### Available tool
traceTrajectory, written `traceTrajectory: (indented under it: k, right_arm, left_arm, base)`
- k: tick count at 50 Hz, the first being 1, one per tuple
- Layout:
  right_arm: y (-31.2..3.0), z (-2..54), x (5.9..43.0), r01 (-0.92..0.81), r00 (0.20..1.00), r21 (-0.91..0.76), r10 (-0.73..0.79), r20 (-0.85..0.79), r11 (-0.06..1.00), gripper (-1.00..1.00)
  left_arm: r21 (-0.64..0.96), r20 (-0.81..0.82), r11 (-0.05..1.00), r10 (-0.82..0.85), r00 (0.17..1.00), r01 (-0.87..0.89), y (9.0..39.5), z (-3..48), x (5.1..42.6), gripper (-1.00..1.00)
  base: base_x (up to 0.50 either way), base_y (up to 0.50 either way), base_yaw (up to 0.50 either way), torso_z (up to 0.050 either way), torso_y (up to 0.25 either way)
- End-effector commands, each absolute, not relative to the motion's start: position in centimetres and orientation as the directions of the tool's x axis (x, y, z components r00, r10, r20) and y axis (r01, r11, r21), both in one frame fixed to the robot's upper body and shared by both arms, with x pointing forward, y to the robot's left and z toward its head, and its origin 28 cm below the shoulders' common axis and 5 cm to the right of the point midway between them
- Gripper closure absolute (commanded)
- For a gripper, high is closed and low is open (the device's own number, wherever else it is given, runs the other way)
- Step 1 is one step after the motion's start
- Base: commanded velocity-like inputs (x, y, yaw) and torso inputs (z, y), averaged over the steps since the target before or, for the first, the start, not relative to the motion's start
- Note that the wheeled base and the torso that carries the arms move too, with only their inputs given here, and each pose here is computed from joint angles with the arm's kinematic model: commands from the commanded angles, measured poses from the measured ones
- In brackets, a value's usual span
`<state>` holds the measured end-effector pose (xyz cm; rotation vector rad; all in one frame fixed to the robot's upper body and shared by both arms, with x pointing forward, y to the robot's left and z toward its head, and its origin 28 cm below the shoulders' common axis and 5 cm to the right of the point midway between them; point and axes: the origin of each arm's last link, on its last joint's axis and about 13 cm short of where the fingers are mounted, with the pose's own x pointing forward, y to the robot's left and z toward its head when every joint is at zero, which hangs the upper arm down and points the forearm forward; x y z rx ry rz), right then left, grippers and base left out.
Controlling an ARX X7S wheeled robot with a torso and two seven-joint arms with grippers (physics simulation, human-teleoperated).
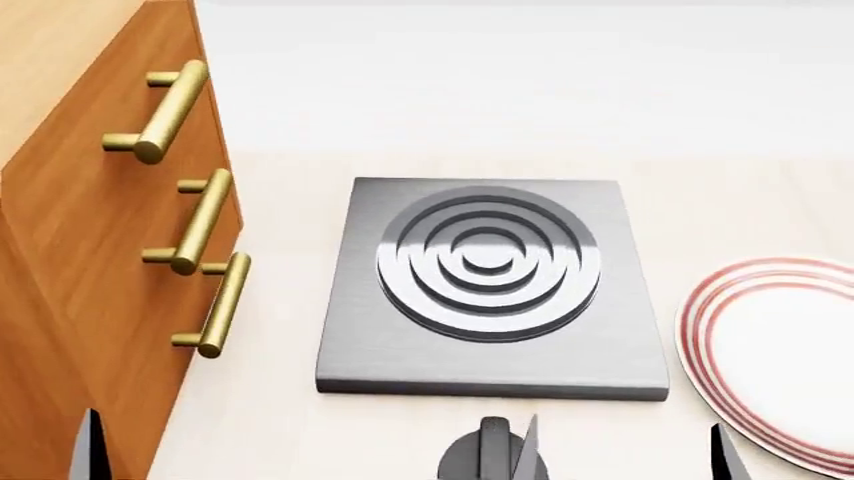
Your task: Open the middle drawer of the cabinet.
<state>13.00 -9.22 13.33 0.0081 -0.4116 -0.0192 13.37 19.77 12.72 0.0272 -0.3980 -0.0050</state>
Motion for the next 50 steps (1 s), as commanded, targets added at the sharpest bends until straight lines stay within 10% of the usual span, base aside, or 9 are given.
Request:
traceTrajectory:
  k: [1,50]
  right_arm:
    - [-9.27,13.32,12.99,0.019,0.915,0.011,-0.022,0.403,1.0,-1.0]
    - [-9.27,13.28,13.18,0.02,0.919,0.007,-0.022,0.395,1.0,-1.0]
  left_arm:
    - [0.028,0.387,1.0,-0.013,0.922,0.003,19.72,12.72,13.36,-1.0]
    - [0.014,0.388,1.0,-0.007,0.922,0.001,19.59,12.78,13.42,-1.0]
  base:
    - [0.0,0.0,0.0,0.0,0.0]
    - [0.0,-0.08,0.0,0.0,0.0]
